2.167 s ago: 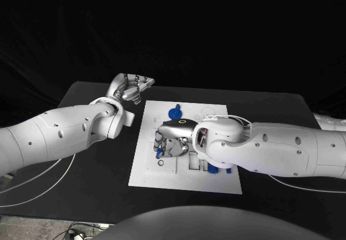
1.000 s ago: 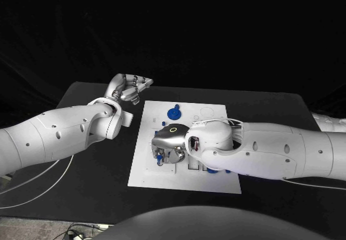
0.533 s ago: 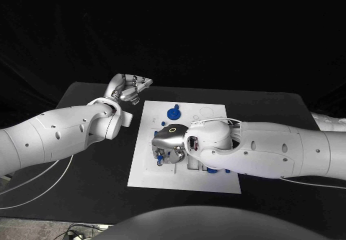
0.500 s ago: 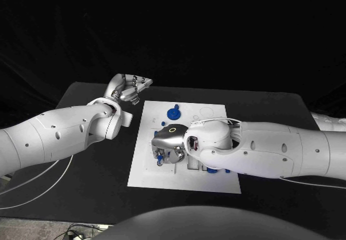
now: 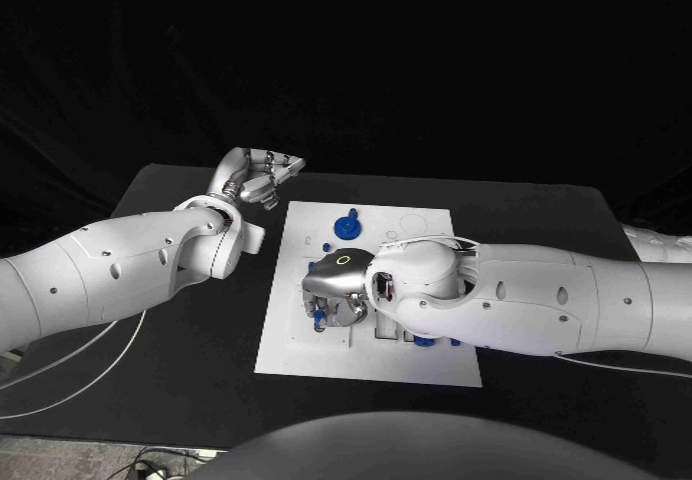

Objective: Assemble the parts on the task board

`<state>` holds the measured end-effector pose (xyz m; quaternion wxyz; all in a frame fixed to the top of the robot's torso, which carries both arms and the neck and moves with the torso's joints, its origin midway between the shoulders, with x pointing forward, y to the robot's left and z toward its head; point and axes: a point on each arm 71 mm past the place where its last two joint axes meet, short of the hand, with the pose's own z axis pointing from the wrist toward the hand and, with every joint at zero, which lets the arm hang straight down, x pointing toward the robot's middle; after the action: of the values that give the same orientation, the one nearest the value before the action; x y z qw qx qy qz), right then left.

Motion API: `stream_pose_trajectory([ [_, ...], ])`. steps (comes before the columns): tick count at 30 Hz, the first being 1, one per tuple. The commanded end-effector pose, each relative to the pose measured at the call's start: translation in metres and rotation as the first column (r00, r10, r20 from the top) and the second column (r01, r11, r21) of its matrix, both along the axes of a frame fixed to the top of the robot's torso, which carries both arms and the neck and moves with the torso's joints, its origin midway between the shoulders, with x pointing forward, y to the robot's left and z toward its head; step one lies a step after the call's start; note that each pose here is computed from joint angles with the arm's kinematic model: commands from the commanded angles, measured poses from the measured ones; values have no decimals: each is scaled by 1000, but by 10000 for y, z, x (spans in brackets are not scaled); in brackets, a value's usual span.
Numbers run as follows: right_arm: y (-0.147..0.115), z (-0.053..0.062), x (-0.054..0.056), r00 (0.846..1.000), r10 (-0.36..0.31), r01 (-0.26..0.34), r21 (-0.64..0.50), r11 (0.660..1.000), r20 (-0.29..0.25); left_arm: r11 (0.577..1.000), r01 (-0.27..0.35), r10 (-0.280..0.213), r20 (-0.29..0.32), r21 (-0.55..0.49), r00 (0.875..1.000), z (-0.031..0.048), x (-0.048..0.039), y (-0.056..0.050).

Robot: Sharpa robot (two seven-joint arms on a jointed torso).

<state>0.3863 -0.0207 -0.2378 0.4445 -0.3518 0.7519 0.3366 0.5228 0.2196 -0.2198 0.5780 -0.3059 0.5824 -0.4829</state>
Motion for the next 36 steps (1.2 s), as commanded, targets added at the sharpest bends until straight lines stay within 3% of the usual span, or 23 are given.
stream_pose_trajectory([
  [1, 4, -8, -1, 1000, 6, -6, -6, 1000, 3, 1000, 20, -20, 7, -4, 1000, 11, -4, -27],
  [36, 26, -53, -16, 1000, 6, -6, -31, 1000, -21, 1000, 19, -19, 5, -4, 1000, 11, -6, -23],
])
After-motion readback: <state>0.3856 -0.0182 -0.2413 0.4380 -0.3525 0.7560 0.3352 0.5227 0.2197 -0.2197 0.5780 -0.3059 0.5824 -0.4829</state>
